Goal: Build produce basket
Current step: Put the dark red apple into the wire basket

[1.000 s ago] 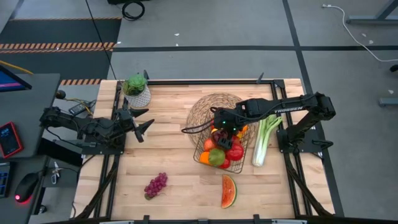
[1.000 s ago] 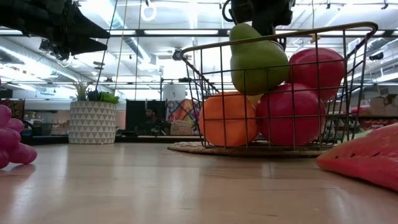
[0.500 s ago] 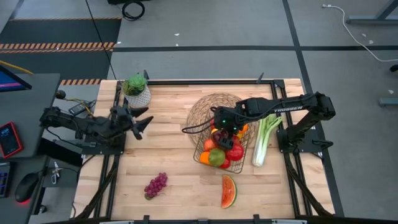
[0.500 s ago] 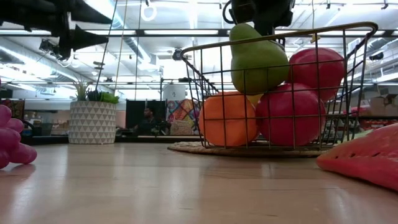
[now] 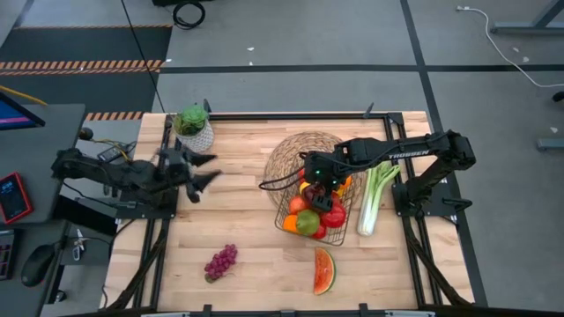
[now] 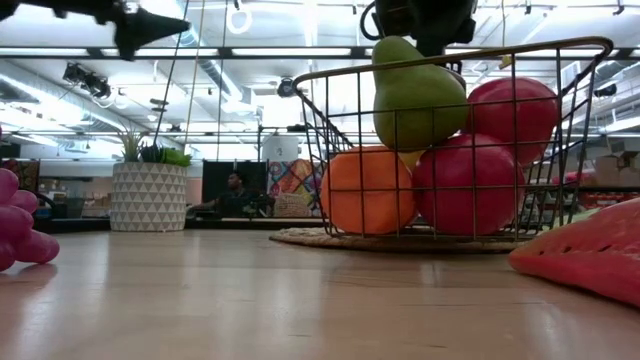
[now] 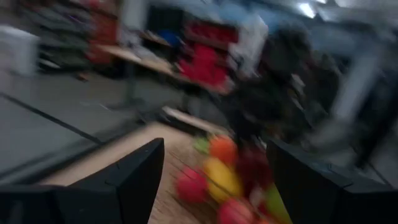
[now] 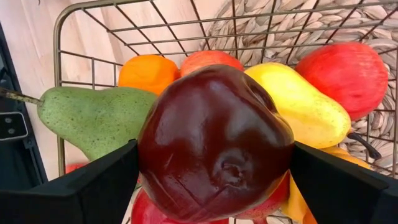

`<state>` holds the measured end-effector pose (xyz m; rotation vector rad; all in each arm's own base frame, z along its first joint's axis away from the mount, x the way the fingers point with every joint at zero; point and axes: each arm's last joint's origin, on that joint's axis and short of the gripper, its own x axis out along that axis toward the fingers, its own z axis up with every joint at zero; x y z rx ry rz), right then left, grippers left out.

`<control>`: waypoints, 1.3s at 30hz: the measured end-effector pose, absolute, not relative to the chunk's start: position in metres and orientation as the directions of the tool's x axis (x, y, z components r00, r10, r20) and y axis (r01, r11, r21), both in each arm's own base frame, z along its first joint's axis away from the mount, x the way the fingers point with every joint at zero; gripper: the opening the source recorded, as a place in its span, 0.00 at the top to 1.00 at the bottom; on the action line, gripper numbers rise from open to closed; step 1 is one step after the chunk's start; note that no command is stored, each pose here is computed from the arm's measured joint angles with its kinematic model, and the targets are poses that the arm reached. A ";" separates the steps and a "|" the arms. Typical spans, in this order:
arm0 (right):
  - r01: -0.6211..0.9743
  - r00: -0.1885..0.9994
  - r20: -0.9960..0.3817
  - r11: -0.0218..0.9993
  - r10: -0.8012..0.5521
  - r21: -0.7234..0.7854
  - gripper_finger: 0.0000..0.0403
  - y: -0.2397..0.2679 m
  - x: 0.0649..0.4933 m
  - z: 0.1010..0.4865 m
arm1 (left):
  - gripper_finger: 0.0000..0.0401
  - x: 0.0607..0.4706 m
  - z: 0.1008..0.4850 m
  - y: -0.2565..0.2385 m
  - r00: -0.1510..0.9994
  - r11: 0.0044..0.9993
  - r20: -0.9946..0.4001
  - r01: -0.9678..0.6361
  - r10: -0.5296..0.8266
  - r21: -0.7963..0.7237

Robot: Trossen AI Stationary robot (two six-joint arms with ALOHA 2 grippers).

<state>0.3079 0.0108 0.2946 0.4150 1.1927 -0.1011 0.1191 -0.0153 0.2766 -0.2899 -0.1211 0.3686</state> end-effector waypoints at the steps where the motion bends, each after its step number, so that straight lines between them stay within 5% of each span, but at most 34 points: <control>1: 0.286 0.374 -0.917 0.923 0.140 0.258 0.01 0.011 0.308 0.295 | 0.28 0.126 0.277 -0.018 0.945 0.911 0.039 -0.302 0.325 -0.281; 4: 0.277 0.377 -0.915 0.926 0.140 0.256 0.01 0.011 0.308 0.295 | 0.28 0.150 0.276 -0.023 0.968 0.939 -0.048 -0.250 0.246 -0.235; 17: 0.185 0.462 -0.868 0.938 0.181 0.294 0.01 0.015 0.302 0.324 | 0.28 0.239 0.271 -0.015 0.908 0.916 -0.256 -0.374 0.330 -0.145; 28: 0.151 0.512 -0.843 0.948 0.168 0.281 0.01 0.015 0.300 0.333 | 0.28 0.291 0.273 -0.003 0.974 0.959 -0.016 -0.227 0.228 -0.167; 39: 0.159 0.530 -0.842 0.964 0.100 0.215 0.01 0.014 0.306 0.330 | 0.28 0.347 0.264 0.007 0.994 0.960 -0.012 -0.108 0.108 -0.259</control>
